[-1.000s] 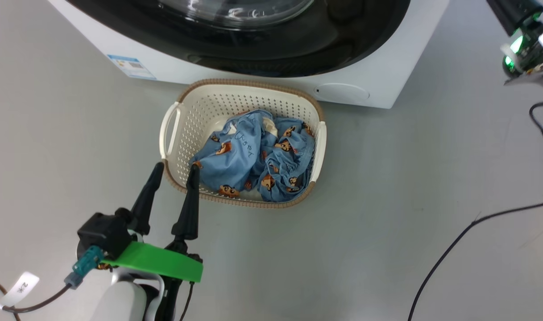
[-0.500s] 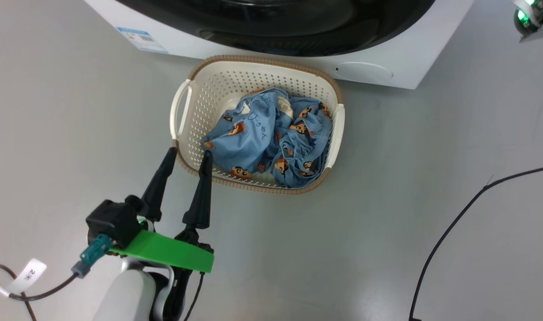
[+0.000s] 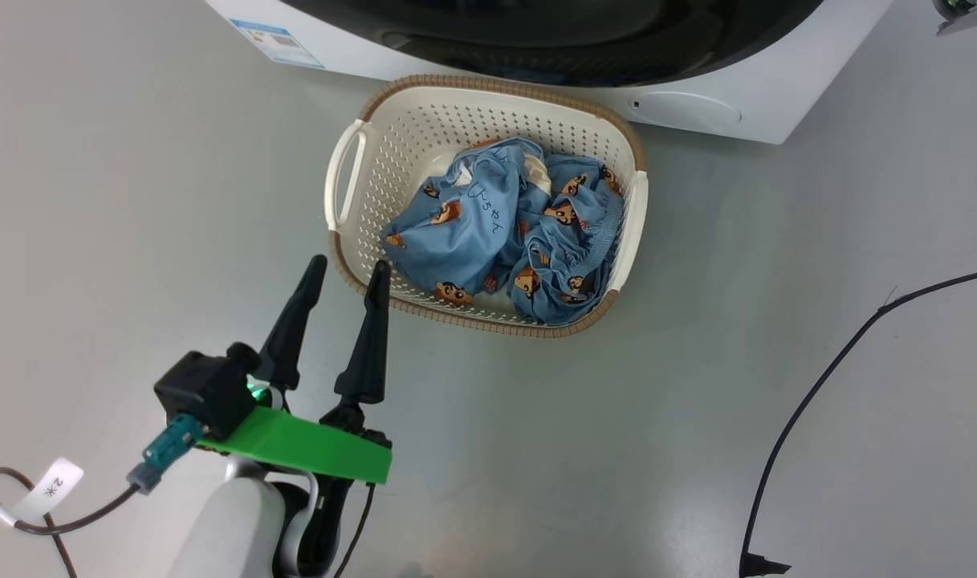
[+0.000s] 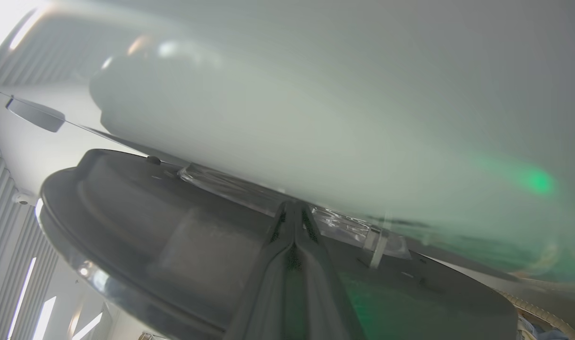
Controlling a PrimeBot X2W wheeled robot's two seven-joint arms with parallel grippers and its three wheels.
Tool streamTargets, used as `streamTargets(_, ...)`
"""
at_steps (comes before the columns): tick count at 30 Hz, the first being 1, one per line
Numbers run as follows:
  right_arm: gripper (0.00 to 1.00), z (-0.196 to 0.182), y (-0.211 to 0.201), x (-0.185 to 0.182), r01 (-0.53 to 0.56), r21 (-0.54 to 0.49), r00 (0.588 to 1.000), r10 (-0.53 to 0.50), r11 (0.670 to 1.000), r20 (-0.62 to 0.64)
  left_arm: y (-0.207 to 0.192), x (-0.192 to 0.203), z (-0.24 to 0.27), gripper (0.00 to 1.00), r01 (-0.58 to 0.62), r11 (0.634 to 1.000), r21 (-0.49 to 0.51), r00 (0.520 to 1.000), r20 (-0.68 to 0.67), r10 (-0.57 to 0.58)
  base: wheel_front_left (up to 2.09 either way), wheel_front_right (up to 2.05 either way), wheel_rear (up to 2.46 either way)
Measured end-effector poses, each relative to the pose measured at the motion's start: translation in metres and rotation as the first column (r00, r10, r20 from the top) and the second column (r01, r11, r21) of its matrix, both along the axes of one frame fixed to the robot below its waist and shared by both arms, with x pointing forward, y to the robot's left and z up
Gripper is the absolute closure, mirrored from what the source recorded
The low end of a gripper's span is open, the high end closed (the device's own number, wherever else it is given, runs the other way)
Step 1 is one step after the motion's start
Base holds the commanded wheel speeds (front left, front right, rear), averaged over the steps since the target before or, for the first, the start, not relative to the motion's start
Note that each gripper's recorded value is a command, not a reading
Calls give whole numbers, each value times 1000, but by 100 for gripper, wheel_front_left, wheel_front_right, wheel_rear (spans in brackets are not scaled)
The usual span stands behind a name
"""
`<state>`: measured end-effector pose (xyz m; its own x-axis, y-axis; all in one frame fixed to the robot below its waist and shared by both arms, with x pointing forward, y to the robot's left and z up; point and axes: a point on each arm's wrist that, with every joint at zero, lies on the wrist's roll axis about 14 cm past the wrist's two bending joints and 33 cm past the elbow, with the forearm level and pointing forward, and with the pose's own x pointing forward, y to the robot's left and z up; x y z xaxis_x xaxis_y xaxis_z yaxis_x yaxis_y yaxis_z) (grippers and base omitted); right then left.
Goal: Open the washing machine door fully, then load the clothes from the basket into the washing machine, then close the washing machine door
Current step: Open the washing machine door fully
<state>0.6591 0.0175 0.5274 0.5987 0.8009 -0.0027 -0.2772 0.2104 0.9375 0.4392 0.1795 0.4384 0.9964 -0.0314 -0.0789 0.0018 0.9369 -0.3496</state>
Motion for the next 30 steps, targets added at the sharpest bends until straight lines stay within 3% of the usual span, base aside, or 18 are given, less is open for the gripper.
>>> streamTargets(13, 100, -1, 3, -12, -42, -47, 999, 42, 998, 1, -2, 2, 8, 0, 3, 1000, -7, 1000, 23, -3, 0, 0, 0)
streamTargets(30, 100, -6, 13, -57, -133, -113, 991, 131, 985, -21, -5, 1, 28, 0, 12, 1000, -4, 997, 77, -11, 0, 0, 0)
